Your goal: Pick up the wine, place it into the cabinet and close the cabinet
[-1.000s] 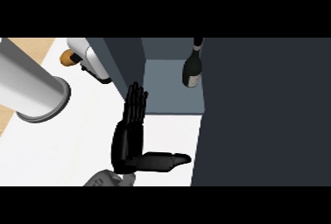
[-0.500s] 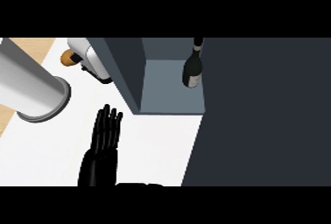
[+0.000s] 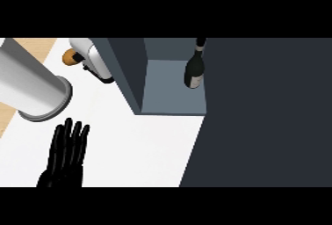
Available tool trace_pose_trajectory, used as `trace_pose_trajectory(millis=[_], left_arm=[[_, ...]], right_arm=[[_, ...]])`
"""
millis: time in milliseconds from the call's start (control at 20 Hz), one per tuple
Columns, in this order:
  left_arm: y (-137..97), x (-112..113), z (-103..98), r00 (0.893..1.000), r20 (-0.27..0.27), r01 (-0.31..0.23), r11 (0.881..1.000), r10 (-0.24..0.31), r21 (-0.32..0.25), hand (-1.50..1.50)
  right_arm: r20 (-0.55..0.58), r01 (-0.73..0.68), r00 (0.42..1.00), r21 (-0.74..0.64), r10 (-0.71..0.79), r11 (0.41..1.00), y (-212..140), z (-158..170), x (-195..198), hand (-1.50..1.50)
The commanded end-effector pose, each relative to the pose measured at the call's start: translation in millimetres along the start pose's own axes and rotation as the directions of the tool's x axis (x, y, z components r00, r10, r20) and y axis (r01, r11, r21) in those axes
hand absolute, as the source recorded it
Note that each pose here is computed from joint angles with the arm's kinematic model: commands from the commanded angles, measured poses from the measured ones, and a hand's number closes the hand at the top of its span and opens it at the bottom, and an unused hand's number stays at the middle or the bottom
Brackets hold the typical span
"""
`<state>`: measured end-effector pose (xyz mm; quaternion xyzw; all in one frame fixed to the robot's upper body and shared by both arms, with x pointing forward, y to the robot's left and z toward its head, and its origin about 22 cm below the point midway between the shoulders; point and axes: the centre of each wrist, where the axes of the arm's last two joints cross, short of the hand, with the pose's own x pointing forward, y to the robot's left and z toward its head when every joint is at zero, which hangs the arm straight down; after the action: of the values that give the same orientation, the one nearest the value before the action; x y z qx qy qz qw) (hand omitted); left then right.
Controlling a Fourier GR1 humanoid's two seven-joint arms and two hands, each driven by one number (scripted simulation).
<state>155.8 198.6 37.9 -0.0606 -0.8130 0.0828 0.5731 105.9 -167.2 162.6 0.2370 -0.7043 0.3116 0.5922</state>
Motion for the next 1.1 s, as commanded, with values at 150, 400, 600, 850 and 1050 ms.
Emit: trace_pose_trajectory(millis=[150,400,600,850,1050], left_arm=[[35,29,5,1.0,0.029,-0.003,1.0,0.003,-0.005,-1.5],[60,34,7,1.0,0.009,-0.008,1.0,0.008,0.005,-1.5],[72,43,17,1.0,0.018,-0.025,1.0,0.025,-0.006,-1.5],[98,60,4,0.999,0.031,-0.02,0.999,0.021,-0.039,-1.5],[108,65,4,0.999,0.031,-0.025,0.998,0.026,-0.05,-1.5]], right_arm=[[0.083,0.074,0.993,0.139,-0.087,0.987,35,-11,32,1.5],[0.104,0.091,0.989,0.161,-0.109,0.983,47,-44,28,1.5],[0.109,0.097,0.988,0.119,-0.11,0.988,53,-64,30,1.5],[0.124,0.046,0.991,0.072,-0.054,0.996,54,-100,33,1.5],[0.078,0.075,0.994,0.046,-0.078,0.996,47,-136,35,1.5]])
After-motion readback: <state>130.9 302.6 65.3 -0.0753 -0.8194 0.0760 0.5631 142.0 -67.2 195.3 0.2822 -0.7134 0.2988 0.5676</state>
